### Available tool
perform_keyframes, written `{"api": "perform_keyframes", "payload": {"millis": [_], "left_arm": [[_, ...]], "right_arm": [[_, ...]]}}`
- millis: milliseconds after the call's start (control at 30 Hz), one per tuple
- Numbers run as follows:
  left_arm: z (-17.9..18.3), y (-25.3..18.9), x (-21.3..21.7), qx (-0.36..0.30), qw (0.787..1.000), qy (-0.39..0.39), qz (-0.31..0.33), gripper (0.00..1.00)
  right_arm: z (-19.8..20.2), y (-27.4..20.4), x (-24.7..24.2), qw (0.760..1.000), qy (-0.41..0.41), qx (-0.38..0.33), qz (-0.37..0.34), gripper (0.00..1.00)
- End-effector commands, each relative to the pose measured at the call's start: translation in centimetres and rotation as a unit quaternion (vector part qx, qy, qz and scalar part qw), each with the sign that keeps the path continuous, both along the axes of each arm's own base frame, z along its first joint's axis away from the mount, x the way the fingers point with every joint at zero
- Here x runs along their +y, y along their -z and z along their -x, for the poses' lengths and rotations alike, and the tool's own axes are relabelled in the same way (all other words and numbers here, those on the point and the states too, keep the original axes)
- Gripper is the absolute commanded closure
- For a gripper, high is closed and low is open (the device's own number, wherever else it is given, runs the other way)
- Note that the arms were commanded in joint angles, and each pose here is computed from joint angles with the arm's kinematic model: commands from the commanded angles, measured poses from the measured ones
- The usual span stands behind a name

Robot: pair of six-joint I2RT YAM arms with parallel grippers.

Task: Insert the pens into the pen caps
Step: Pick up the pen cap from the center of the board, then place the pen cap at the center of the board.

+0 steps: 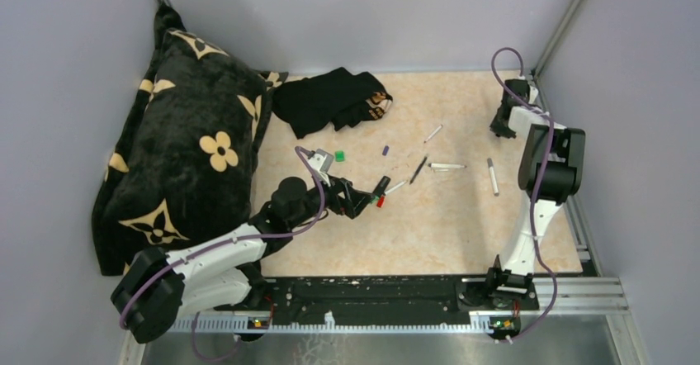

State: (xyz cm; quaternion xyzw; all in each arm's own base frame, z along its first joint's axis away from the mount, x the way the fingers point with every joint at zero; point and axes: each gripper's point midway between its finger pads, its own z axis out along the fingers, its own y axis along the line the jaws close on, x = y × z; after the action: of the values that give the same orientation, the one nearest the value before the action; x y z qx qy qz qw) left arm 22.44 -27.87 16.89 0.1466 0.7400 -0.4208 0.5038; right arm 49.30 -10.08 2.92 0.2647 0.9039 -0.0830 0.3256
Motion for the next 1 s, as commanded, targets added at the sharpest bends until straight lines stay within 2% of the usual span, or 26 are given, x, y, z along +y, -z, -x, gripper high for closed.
{"api": "perform_keyframes", "payload": {"millis": [0,133,267,333,400,533,633,733,867,933,967], "left_arm": [[-0.1,0.5,0.2,0.009,1.000,-0.002,-0.005,0.02],[0.1,0.1,0.1,0.008,1.000,0.002,-0.001,0.02],[0.4,-0.7,0.2,0.001,1.000,0.007,0.008,0.02],[0.6,-1.2,0.4,-0.004,1.000,0.007,0.014,0.03],[0.8,-1.4,0.5,-0.006,1.000,0.006,0.019,0.03],[1.2,-1.8,0.8,-0.007,0.999,0.007,0.033,0.03],[1.4,-1.7,0.8,-0.005,0.999,0.009,0.043,0.03],[1.6,-1.9,0.7,-0.003,0.999,0.014,0.049,0.03],[1.8,-2.1,0.8,-0.003,0.998,0.015,0.056,0.03],[1.9,-2.2,1.0,-0.002,0.998,0.013,0.058,0.03],[2.0,-2.2,1.1,-0.001,0.998,0.011,0.059,0.04]], "right_arm": [[-0.7,-0.4,-0.4,1.000,-0.007,-0.011,-0.007,0.87],[-1.1,-2.0,0.2,0.998,-0.056,-0.042,0.004,0.94],[-0.9,-5.6,1.7,0.986,-0.121,-0.110,0.010,0.97],[-0.2,-7.8,3.6,0.973,-0.181,-0.146,0.003,0.99],[1.0,-10.8,5.8,0.948,-0.254,-0.190,0.003,1.00],[6.1,-12.9,11.3,0.882,-0.415,-0.223,-0.026,1.00],[10.5,-12.8,15.3,0.822,-0.519,-0.223,-0.072,1.00],[15.1,-11.9,19.1,0.746,-0.626,-0.209,-0.093,1.00],[20.4,-9.1,23.0,0.650,-0.735,-0.176,-0.076,1.00],[22.0,-7.6,24.3,0.618,-0.769,-0.155,-0.051,1.00],[22.3,-7.0,24.8,0.611,-0.777,-0.149,-0.039,1.00]]}}
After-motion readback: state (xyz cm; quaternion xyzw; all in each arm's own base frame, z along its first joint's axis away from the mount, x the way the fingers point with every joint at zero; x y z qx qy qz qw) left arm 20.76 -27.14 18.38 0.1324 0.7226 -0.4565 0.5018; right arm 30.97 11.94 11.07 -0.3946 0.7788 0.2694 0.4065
